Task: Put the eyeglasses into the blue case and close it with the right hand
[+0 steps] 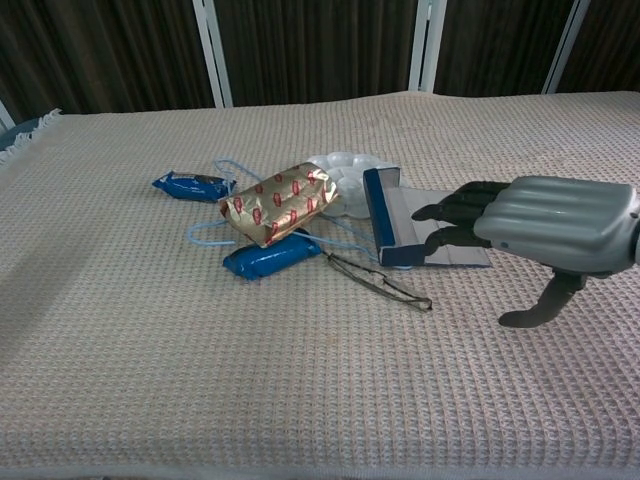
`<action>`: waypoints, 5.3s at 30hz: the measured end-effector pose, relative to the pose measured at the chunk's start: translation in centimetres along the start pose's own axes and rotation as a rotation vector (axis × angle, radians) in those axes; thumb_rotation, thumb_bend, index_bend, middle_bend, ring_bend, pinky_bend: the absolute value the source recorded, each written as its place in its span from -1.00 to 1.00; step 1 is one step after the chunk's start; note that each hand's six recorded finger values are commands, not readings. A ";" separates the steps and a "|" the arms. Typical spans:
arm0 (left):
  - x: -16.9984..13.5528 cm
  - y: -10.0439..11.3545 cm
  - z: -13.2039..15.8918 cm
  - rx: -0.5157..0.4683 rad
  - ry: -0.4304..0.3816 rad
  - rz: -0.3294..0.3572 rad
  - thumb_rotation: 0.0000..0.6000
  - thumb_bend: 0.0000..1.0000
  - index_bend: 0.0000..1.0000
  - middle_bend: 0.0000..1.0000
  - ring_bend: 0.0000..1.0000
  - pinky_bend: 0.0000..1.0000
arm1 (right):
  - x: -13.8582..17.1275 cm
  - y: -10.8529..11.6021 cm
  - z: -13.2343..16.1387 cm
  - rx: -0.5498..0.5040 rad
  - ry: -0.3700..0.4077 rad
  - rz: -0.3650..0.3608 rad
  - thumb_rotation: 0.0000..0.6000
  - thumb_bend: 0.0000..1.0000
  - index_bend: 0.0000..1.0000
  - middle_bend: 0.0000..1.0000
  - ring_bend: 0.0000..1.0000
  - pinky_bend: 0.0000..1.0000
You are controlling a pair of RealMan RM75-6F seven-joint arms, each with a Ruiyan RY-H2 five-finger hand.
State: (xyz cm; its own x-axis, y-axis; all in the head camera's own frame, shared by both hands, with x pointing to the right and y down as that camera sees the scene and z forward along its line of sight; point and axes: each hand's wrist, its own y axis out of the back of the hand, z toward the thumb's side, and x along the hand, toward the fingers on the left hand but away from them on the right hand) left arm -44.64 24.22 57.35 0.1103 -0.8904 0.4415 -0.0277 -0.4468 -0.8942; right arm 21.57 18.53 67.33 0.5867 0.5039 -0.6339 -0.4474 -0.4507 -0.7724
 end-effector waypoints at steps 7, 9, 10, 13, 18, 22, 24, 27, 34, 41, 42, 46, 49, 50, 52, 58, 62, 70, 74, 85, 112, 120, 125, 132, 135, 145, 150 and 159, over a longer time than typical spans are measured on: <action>0.0 0.2 -0.1 -0.010 0.000 0.006 1.00 -0.22 -1.00 -1.00 -1.00 -0.85 | -1.3 1.3 1.0 0.066 0.020 -0.017 1.00 -0.24 -0.42 -1.00 -1.00 -1.00; -0.1 0.4 -0.1 -0.015 -0.001 0.011 1.00 -0.22 -1.00 -1.00 -1.00 -0.85 | -1.6 1.4 1.2 0.075 0.025 -0.010 1.00 -0.24 -0.42 -1.00 -1.00 -1.00; -0.1 0.4 -0.2 -0.016 -0.001 0.013 1.00 -0.22 -1.00 -1.00 -1.00 -0.85 | -1.8 1.4 1.3 0.080 0.027 -0.007 1.00 -0.24 -0.42 -1.00 -1.00 -1.00; -0.1 0.5 -0.2 -0.019 0.001 0.013 1.00 -0.22 -1.00 -1.00 -1.00 -0.85 | -2.2 1.5 1.6 0.080 0.032 0.003 1.00 -0.24 -0.42 -1.00 -1.00 -1.00; -0.1 0.5 -0.2 -0.022 -0.001 0.014 1.00 -0.23 -1.00 -1.00 -1.00 -0.85 | -3.1 1.4 2.2 0.101 0.043 0.027 1.00 -0.24 -0.42 -1.00 -1.00 -1.00; -0.1 0.6 -0.3 -0.027 0.003 0.019 1.00 -0.23 -1.00 -1.00 -1.00 -0.85 | -3.6 1.3 2.7 0.124 0.054 0.045 1.00 -0.24 -0.42 -1.00 -1.00 -1.00; -0.1 0.7 -0.4 -0.030 0.003 0.021 1.00 -0.23 -1.00 -1.00 -1.00 -0.85 | -3.9 1.2 2.9 0.129 0.057 0.055 1.00 -0.24 -0.42 -1.00 -1.00 -1.00; -0.2 0.8 -0.4 -0.032 0.001 0.022 1.00 -0.23 -1.00 -1.00 -1.00 -0.85 | -4.2 1.0 3.2 0.128 0.059 0.066 1.00 -0.24 -0.42 -1.00 -1.00 -1.00; -0.3 0.9 -0.5 -0.039 0.001 0.029 1.00 -0.23 -1.00 -1.00 -1.00 -0.85 | -4.6 1.0 3.9 0.140 0.066 0.073 1.00 -0.24 -0.41 -1.00 -1.00 -1.00; -0.3 1.0 -0.5 -0.044 -0.001 0.031 1.00 -0.23 -1.00 -1.00 -1.00 -0.85 | -5.0 1.0 4.2 0.149 0.062 0.084 1.00 -0.24 -0.40 -1.00 -1.00 -1.00; -0.4 1.1 -0.5 -0.044 -0.001 0.031 1.00 -0.23 -1.00 -1.00 -1.00 -0.85 | -5.0 0.9 4.3 0.154 0.062 0.086 1.00 -0.24 -0.39 -1.00 -1.00 -1.00; -0.4 1.1 -0.6 -0.046 -0.002 0.034 1.00 -0.23 -1.00 -1.00 -1.00 -0.85 | -5.1 0.9 4.4 0.166 0.061 0.092 1.00 -0.23 -0.36 -1.00 -1.00 -1.00; -0.4 1.2 -0.6 -0.048 -0.002 0.034 1.00 -0.22 -1.00 -1.00 -1.00 -0.85 | -4.9 0.8 4.5 0.176 0.058 0.099 1.00 -0.23 -0.33 -1.00 -1.00 -1.00; -0.4 1.2 -0.6 -0.048 -0.003 0.034 1.00 -0.23 -1.00 -1.00 -1.00 -0.85 | -4.8 0.8 4.5 0.179 0.058 0.101 1.00 -0.23 -0.32 -1.00 -1.00 -1.00; -0.5 1.2 -0.6 -0.048 -0.004 0.033 1.00 -0.23 -1.00 -1.00 -1.00 -0.85 | -4.6 0.8 4.6 0.188 0.056 0.103 1.00 -0.23 -0.31 -1.00 -1.00 -1.00; -0.5 1.2 -0.5 -0.047 -0.007 0.035 1.00 -0.23 -1.00 -1.00 -1.00 -0.85 | -3.8 0.7 4.5 0.214 0.046 0.119 1.00 -0.23 -0.28 -1.00 -1.00 -1.00; -0.5 1.2 -0.4 -0.045 -0.009 0.035 1.00 -0.23 -1.00 -1.00 -1.00 -0.85 | -2.8 0.5 4.4 0.239 0.038 0.134 1.00 -0.23 -0.28 -1.00 -1.00 -1.00; -0.6 1.1 -0.2 -0.043 -0.016 0.036 1.00 -0.23 -1.00 -1.00 -1.00 -0.85 | -0.2 0.0 4.2 0.264 0.027 0.167 1.00 -0.23 -0.27 -1.00 -1.00 -1.00; -0.6 1.0 -0.1 -0.041 -0.019 0.034 1.00 -0.23 -1.00 -1.00 -1.00 -0.85 | 2.8 -0.5 4.1 0.269 0.028 0.200 1.00 -0.23 -0.26 -1.00 -1.00 -1.00; -0.5 0.8 0.2 -0.034 -0.023 0.029 1.00 -0.23 -1.00 -1.00 -1.00 -0.85 | 6.2 0.3 4.2 0.257 0.034 0.144 1.00 -0.23 -0.29 -1.00 -1.00 -1.00; -0.3 0.6 0.3 -0.026 -0.022 0.020 1.00 -0.23 -1.00 -1.00 -1.00 -0.84 | 6.9 -3.8 -0.5 0.103 -0.036 0.242 1.00 -0.05 -0.40 -1.00 -1.00 -1.00; -0.3 0.5 0.4 -0.024 -0.023 0.019 1.00 -0.23 -1.00 -1.00 -1.00 -0.84 | 7.9 -4.5 0.4 0.118 -0.001 0.254 1.00 -0.05 -0.38 -1.00 -1.00 -1.00; -0.3 0.5 0.4 -0.024 -0.025 0.017 1.00 -0.23 -1.00 -1.00 -1.00 -0.84 | 8.0 -4.6 1.1 0.121 0.017 0.258 1.00 -0.05 -0.38 -1.00 -1.00 -1.00; -0.3 0.6 0.4 -0.026 -0.024 0.020 1.00 -0.23 -1.00 -1.00 -1.00 -0.83 | 7.2 -4.2 2.6 0.114 0.055 0.240 1.00 -0.05 -0.38 -1.00 -1.00 -1.00; -0.3 0.6 0.4 -0.026 -0.025 0.020 1.00 -0.23 -1.00 -1.00 -1.00 -0.83 | 6.8 -4.0 3.5 0.105 0.075 0.227 1.00 -0.05 -0.38 -1.00 -1.00 -1.00; -0.5 0.7 0.2 -0.030 -0.023 0.023 1.00 -0.23 -1.00 -1.00 -1.00 -0.83 | 5.5 -2.9 4.7 0.095 0.097 0.176 1.00 -0.05 -0.37 -1.00 -1.00 -1.00; -0.5 0.7 0.1 -0.035 -0.018 0.019 1.00 -0.23 -1.00 -1.00 -1.00 -0.82 | 5.8 -2.2 3.9 0.073 0.080 0.137 1.00 -0.05 -0.28 -1.00 -1.00 -1.00; -0.4 0.7 0.3 -0.036 -0.020 0.016 1.00 -0.23 -1.00 -1.00 -1.00 -0.82 | 3.7 -0.2 2.1 0.043 0.067 -0.016 1.00 -0.20 -0.08 -1.00 -1.00 -1.00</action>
State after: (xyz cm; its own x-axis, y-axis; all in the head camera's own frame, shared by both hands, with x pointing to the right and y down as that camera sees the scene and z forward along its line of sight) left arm -44.44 24.27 56.56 0.1295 -0.8957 0.4254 -0.0653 -0.4358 -0.8977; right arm 22.44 22.05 65.04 0.6370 0.4598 -0.6187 -0.4653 -0.4106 -0.7842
